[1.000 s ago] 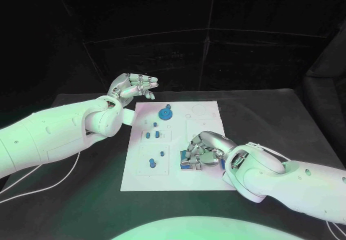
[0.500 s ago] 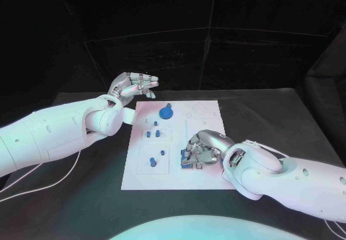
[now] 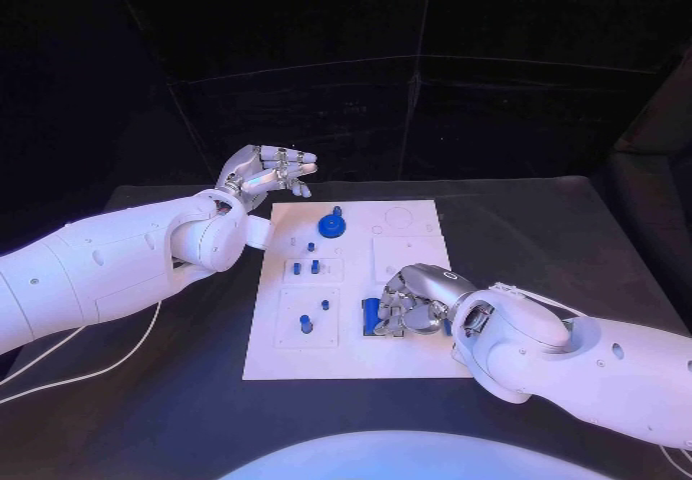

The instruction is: Assemble the parts on the task board

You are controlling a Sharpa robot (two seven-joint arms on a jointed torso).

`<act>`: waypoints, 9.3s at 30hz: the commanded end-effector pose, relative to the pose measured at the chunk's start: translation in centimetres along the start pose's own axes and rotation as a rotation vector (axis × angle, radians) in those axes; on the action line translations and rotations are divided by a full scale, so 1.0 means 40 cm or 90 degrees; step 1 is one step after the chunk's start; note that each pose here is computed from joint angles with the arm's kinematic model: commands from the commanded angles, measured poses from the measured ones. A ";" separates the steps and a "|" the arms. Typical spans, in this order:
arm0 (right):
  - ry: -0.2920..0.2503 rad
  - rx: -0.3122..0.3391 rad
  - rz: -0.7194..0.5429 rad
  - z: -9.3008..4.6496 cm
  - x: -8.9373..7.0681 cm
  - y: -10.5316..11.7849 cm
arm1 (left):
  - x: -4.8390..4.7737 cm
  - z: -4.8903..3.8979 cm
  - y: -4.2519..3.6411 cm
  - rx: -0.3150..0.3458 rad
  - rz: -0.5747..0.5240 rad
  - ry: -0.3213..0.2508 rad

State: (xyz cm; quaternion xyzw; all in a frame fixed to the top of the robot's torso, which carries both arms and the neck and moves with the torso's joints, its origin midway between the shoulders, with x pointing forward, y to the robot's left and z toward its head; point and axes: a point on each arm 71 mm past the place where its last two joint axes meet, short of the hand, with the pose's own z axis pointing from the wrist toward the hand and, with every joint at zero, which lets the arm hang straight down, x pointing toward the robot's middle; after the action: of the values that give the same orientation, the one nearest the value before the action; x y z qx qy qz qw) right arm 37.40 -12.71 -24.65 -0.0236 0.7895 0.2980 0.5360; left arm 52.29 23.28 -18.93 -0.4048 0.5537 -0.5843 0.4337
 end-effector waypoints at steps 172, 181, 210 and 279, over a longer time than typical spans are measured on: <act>0.014 0.156 0.053 -0.017 0.008 -0.063 | 0.007 -0.007 0.015 -0.021 -0.011 0.026; 0.024 0.159 0.047 -0.017 0.010 -0.064 | 0.007 -0.007 0.016 -0.022 -0.011 0.027; -0.137 -0.024 0.495 0.025 -0.166 -0.213 | -0.004 0.005 0.038 -0.014 -0.023 0.024; -0.383 0.039 0.724 0.088 -0.187 -0.188 | 0.142 -0.121 0.079 -0.038 -0.006 -0.181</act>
State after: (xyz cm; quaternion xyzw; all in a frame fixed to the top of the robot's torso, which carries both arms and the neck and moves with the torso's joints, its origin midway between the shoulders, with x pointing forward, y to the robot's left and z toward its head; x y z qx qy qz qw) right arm 46.17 -19.13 -22.63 0.4957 0.5100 0.5105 0.4833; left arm 46.15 19.18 -22.82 -0.5092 0.5100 -0.5052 0.4747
